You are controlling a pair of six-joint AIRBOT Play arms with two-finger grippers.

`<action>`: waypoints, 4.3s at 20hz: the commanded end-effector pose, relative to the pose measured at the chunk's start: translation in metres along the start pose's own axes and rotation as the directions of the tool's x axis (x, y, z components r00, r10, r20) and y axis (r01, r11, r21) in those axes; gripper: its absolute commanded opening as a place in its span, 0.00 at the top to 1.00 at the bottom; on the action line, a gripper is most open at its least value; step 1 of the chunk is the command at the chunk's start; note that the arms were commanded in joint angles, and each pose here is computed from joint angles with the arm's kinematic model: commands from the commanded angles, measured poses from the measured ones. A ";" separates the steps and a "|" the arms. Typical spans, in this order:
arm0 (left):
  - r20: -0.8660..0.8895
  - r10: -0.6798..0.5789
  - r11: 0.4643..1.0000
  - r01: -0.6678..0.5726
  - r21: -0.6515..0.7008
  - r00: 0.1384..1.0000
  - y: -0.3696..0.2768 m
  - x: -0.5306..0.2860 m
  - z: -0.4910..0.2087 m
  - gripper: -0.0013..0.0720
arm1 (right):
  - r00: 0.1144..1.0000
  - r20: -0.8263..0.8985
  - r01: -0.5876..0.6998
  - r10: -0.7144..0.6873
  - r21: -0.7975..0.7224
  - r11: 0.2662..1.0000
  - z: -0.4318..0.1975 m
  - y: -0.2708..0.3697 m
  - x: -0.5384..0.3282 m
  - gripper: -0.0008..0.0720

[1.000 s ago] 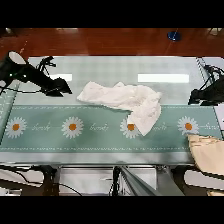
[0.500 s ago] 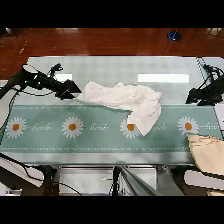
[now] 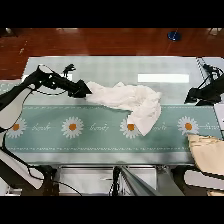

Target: Fold the shirts.

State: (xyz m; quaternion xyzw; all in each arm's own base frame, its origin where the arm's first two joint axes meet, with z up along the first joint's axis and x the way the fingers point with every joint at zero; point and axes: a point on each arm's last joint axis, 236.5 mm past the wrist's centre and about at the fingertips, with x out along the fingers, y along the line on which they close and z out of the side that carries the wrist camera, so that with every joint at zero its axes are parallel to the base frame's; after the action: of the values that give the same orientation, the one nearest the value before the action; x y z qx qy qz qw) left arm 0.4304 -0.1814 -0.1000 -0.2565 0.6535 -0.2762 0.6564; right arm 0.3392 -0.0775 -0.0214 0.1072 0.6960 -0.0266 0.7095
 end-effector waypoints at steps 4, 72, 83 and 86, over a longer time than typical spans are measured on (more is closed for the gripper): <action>-0.047 -0.013 0.999 0.015 0.042 0.999 -0.026 0.018 -0.001 0.94 | 0.997 -0.066 -0.030 0.027 -0.050 0.998 -0.016 0.006 -0.001 0.16; 0.360 0.146 0.953 -0.229 0.200 0.922 -0.112 -0.160 -0.173 0.95 | 0.894 0.193 -0.405 0.404 -0.038 0.914 -0.121 0.112 -0.120 0.97; 0.595 0.215 0.950 -0.307 0.056 0.775 -0.045 -0.121 -0.062 0.95 | 0.906 0.162 -0.412 0.391 0.120 0.903 -0.028 0.075 0.003 0.97; 0.539 0.231 0.959 -0.284 0.017 0.810 -0.032 -0.101 -0.064 0.95 | 0.900 0.065 -0.437 0.432 0.141 0.889 -0.031 0.077 0.038 0.97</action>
State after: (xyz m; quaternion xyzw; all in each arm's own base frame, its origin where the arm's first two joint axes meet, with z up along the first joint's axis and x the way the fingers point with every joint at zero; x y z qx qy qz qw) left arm 0.3596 -0.1320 0.0131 -0.1874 0.4483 -0.1462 0.8617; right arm 0.3210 0.0058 -0.0176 0.3014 0.6164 0.0701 0.7241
